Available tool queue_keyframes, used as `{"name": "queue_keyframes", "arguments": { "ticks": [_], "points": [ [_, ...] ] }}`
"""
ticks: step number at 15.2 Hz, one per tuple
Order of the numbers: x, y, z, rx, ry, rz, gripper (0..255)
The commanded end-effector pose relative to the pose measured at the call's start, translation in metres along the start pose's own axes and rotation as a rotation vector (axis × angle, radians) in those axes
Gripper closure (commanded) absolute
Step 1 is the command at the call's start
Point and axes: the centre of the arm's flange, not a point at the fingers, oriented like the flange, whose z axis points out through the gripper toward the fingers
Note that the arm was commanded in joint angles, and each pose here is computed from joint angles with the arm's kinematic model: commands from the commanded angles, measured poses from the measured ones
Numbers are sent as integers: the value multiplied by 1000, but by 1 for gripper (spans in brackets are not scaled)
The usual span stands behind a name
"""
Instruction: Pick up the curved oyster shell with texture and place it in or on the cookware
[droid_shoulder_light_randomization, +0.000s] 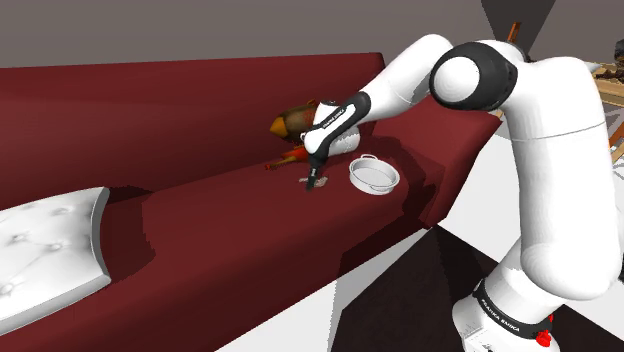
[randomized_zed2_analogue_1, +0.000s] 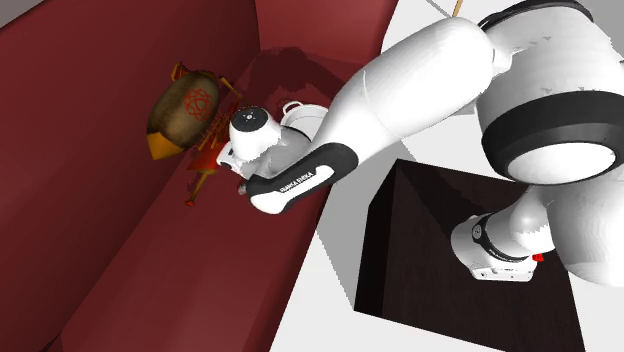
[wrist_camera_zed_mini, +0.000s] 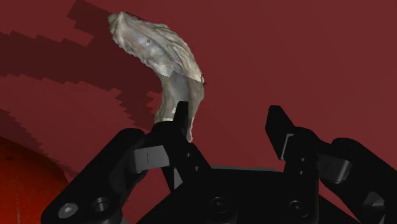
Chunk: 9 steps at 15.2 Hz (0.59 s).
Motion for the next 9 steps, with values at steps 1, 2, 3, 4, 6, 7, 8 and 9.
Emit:
{"name": "queue_keyframes", "arguments": {
  "ticks": [1, 2, 3, 4, 6, 7, 8, 9],
  "points": [
    [-40, 0, -12, -82, 155, -254, 0],
    [-57, 2, -15, -108, 217, -343, 0],
    [-55, 2, -9, -108, 217, -343, 0],
    [-54, 3, -4, -108, 217, -343, 0],
    [-52, 3, 6, -108, 217, -343, 0],
    [-51, 4, 11, -108, 217, -343, 0],
    [-49, 4, 16, -108, 217, -343, 0],
    [-48, 4, 21, -108, 217, -343, 0]
  ]
}}
